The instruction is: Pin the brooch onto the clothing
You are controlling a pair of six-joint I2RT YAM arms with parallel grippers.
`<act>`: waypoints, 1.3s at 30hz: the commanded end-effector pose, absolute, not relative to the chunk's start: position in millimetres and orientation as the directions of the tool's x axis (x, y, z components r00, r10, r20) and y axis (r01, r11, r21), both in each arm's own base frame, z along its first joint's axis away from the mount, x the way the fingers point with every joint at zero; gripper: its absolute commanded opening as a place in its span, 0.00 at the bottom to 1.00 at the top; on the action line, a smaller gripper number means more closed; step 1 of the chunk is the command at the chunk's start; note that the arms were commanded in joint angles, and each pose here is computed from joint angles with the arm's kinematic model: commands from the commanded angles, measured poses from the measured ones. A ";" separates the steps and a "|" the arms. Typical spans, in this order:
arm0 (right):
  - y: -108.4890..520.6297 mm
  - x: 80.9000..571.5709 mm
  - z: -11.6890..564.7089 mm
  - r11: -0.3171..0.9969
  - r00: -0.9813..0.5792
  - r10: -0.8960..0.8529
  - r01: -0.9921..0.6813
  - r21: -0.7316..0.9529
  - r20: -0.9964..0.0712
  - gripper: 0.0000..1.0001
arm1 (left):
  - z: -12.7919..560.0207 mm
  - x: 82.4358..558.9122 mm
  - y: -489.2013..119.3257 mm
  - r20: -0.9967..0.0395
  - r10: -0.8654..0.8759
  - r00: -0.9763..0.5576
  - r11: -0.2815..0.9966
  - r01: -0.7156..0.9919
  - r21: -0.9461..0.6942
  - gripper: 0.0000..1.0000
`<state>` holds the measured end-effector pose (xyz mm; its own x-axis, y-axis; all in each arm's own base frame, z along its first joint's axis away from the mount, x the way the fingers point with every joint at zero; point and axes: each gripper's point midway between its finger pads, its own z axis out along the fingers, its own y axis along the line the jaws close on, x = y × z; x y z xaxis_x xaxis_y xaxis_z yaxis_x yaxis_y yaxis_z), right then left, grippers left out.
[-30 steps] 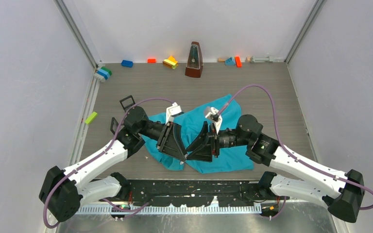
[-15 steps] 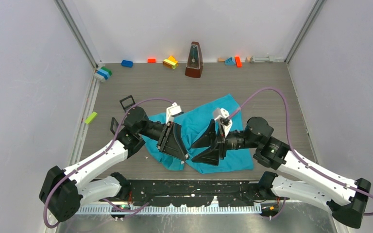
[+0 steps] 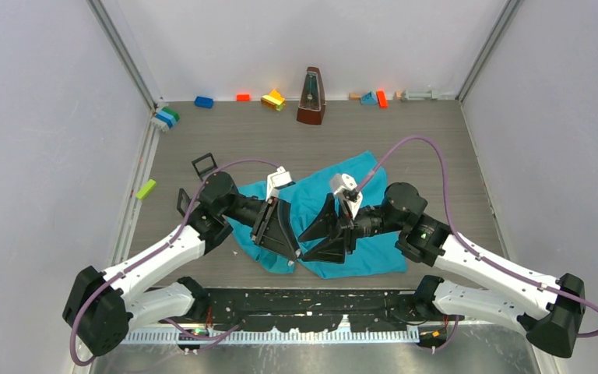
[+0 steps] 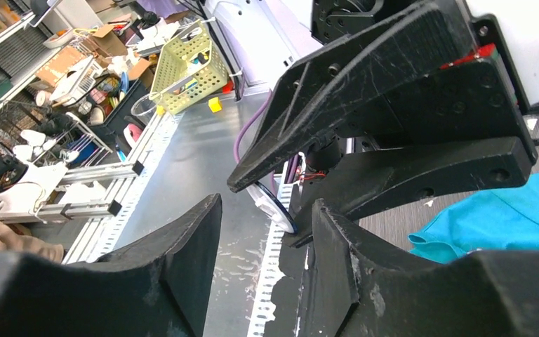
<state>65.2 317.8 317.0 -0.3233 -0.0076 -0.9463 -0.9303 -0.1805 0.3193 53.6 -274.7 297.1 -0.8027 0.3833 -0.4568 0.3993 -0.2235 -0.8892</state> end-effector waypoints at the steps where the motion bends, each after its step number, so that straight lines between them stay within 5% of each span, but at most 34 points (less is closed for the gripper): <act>1: 317.4 58.3 353.3 -0.253 -0.221 0.093 -0.948 0.191 -0.971 0.54 | 298.6 48.4 -271.6 -0.483 0.398 -0.779 -0.251 0.414 -0.875 0.18; 14: 326.3 57.6 343.0 -0.300 -0.251 0.048 -0.927 0.226 -0.967 0.46 | 302.6 47.9 -271.2 -0.489 0.398 -0.776 -0.256 0.418 -0.872 0.18; 24: 329.7 56.9 338.2 -0.317 -0.271 0.021 -0.915 0.251 -0.962 0.26 | 305.2 50.0 -273.1 -0.495 0.386 -0.778 -0.258 0.424 -0.868 0.17; 39: 331.9 53.8 332.4 -0.348 -0.287 -0.017 -0.896 0.275 -0.958 0.25 | 307.2 50.9 -273.9 -0.496 0.382 -0.779 -0.261 0.424 -0.867 0.16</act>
<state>57.3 330.8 312.2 -0.3228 -0.0544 -0.9449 -0.8953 -0.3062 0.3235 48.6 -271.0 296.8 -0.7961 0.4143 -0.4411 0.3790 -0.2268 -0.8972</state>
